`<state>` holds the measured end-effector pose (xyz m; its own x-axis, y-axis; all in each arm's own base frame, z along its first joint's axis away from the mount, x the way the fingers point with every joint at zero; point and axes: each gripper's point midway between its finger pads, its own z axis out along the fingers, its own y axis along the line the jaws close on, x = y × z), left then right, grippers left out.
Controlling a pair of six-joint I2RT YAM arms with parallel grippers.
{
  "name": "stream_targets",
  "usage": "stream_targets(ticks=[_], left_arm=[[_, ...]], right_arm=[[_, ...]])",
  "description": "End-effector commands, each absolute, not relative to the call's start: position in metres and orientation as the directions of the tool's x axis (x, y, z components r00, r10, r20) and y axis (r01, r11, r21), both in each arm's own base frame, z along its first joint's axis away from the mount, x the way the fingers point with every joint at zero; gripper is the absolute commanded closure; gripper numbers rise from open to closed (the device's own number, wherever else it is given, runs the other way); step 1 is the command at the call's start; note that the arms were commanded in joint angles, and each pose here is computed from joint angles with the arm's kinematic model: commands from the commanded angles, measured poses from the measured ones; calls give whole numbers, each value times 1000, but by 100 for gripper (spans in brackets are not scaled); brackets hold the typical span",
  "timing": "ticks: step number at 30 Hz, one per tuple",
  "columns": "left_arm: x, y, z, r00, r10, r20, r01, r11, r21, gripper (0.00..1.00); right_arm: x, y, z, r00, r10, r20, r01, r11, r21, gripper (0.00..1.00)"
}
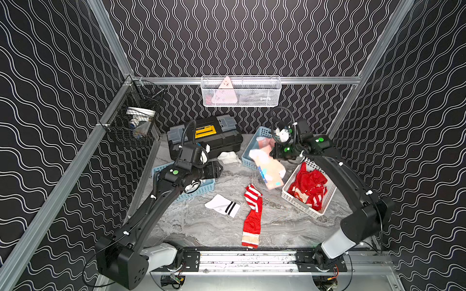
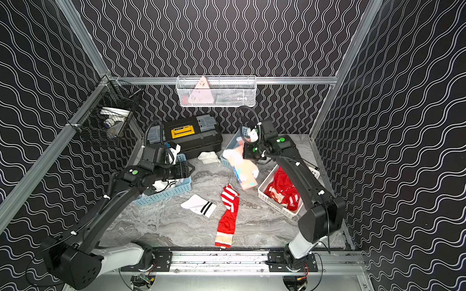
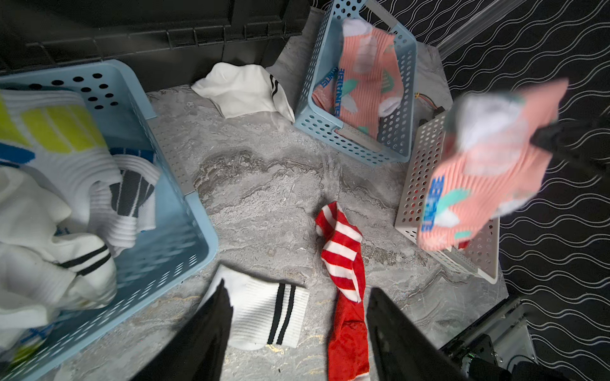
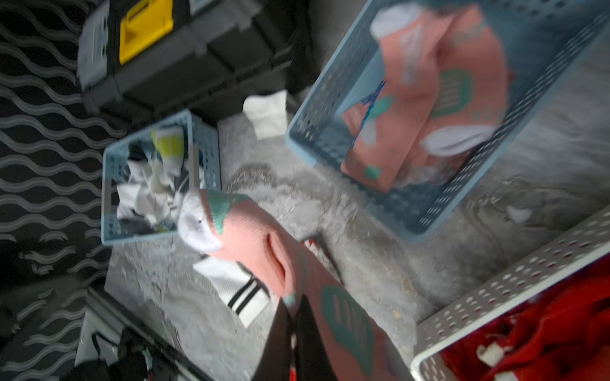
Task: Sort the socks into the basket by color
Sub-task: Pick up the sock at the center of the board, then place the sock in the bin.
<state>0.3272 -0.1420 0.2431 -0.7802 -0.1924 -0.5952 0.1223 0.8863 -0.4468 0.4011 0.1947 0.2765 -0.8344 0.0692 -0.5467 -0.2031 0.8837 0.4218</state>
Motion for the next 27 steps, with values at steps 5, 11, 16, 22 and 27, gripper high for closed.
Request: stream_targets(ticks=[5, 11, 16, 22, 27], left_arm=[[328, -147, 250, -771, -161, -616, 169, 882, -441, 31], [329, -150, 249, -779, -142, -611, 181, 882, -436, 31], [331, -154, 250, -784, -128, -607, 194, 878, -437, 31], [332, -155, 250, -786, -118, -607, 200, 880, -430, 31], [330, -156, 246, -790, -123, -600, 192, 881, -433, 31]], right_arm=[[490, 177, 298, -732, 309, -607, -144, 801, 581, 100], [537, 181, 269, -729, 383, -567, -127, 739, 662, 100], [563, 181, 205, -774, 434, -461, -30, 703, 711, 100], [569, 162, 131, -789, 460, -408, 110, 758, 642, 100], [570, 152, 114, -786, 449, -425, 141, 799, 584, 100]])
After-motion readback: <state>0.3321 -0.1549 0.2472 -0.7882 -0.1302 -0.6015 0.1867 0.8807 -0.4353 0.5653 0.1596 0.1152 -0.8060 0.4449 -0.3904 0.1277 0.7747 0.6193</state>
